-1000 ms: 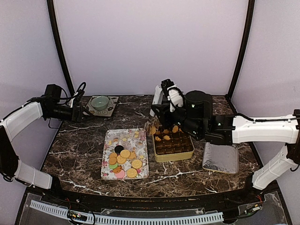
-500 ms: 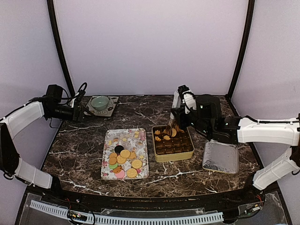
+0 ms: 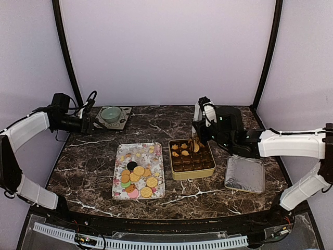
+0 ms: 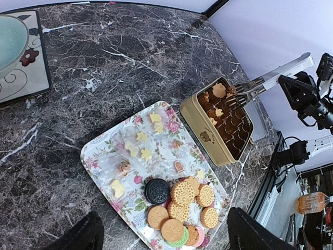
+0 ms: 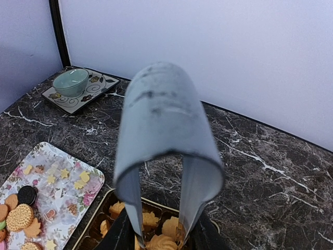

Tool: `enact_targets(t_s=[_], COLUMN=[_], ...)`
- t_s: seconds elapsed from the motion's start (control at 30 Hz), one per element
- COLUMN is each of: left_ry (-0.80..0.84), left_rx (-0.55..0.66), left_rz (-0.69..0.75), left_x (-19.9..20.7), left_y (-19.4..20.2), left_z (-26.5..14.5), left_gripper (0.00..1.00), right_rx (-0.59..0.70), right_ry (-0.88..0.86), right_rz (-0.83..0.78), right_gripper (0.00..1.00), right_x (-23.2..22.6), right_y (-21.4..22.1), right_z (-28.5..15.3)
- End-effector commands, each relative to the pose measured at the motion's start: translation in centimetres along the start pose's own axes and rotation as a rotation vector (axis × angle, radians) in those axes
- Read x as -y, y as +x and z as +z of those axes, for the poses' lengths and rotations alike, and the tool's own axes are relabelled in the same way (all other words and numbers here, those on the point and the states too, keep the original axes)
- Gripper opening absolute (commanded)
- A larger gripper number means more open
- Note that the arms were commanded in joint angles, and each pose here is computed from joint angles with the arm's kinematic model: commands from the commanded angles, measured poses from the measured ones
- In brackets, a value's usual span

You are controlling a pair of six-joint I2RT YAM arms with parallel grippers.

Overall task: Pack the cookies
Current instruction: Place the fake cookies in the empty pocket of the box.

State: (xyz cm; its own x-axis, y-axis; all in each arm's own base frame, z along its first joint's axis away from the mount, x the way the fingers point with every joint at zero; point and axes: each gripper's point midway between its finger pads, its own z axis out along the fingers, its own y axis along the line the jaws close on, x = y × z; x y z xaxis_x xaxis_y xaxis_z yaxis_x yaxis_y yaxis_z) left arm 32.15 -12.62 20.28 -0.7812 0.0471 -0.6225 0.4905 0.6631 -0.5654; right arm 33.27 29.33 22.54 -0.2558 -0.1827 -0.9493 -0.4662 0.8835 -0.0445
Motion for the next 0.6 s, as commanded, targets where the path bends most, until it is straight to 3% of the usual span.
enact_targets(t_s=[0.0, 0.57], left_ry=[0.0, -0.006], left_rx=[0.025, 0.024], left_rz=[0.024, 0.01], left_x=[0.34, 0.23], left_y=[-1.06, -1.14], left_z=[-0.48, -0.48], left_gripper=[0.84, 0.84], right_rx=[0.081, 0.079], right_ry=[-0.001, 0.002], right_rz=[0.027, 0.014], right_gripper=[0.28, 0.39], right_x=[0.29, 0.59], right_y=[-1.77, -1.05], right_z=[0.3, 0.11])
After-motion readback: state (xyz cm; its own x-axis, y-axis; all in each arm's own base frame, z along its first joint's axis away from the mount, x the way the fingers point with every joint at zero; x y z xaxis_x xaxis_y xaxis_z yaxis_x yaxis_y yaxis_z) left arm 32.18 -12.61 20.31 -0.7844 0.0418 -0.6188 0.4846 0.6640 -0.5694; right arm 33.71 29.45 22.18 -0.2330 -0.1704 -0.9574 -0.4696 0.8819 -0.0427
